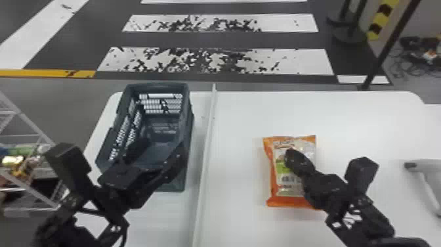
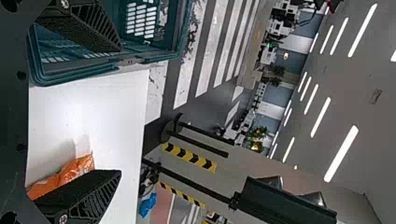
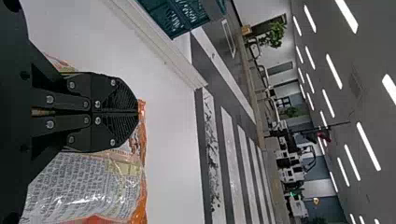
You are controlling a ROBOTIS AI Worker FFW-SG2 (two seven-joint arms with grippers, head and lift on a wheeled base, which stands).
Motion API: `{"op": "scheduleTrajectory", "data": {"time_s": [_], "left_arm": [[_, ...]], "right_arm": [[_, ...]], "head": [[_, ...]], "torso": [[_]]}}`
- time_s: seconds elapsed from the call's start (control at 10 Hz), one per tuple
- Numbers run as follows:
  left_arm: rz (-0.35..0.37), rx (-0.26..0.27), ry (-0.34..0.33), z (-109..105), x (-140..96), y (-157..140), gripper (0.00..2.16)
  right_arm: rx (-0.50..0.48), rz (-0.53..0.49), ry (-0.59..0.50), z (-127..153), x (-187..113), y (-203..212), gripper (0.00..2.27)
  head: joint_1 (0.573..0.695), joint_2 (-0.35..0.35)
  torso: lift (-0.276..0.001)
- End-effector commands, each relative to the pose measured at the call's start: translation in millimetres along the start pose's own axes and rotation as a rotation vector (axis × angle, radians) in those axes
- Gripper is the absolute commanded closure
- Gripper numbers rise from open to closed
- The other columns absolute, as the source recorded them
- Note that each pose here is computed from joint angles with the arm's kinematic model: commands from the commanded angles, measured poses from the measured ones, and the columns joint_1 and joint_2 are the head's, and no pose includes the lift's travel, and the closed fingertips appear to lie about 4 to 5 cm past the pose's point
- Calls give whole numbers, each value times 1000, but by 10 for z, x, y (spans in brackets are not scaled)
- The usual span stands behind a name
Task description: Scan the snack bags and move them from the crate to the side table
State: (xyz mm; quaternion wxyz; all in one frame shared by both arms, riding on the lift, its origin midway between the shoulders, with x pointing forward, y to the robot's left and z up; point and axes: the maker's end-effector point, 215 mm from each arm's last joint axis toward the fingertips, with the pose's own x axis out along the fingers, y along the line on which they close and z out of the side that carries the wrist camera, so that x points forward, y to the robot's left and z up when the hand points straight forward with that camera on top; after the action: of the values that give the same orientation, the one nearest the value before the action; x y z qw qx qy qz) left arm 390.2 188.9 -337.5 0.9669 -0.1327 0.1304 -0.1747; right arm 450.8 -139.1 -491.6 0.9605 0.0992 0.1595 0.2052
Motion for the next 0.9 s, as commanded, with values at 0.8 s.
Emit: {"op": "scheduleTrajectory", "data": {"time_s": [0.8], "left_arm": [[-28,-24,-3,-25,96,-56,66]], "right_arm": [[-38,-111,34,-215,-727,-854,2246]], "head": [[695,-44]], "torso": [[-87]]}}
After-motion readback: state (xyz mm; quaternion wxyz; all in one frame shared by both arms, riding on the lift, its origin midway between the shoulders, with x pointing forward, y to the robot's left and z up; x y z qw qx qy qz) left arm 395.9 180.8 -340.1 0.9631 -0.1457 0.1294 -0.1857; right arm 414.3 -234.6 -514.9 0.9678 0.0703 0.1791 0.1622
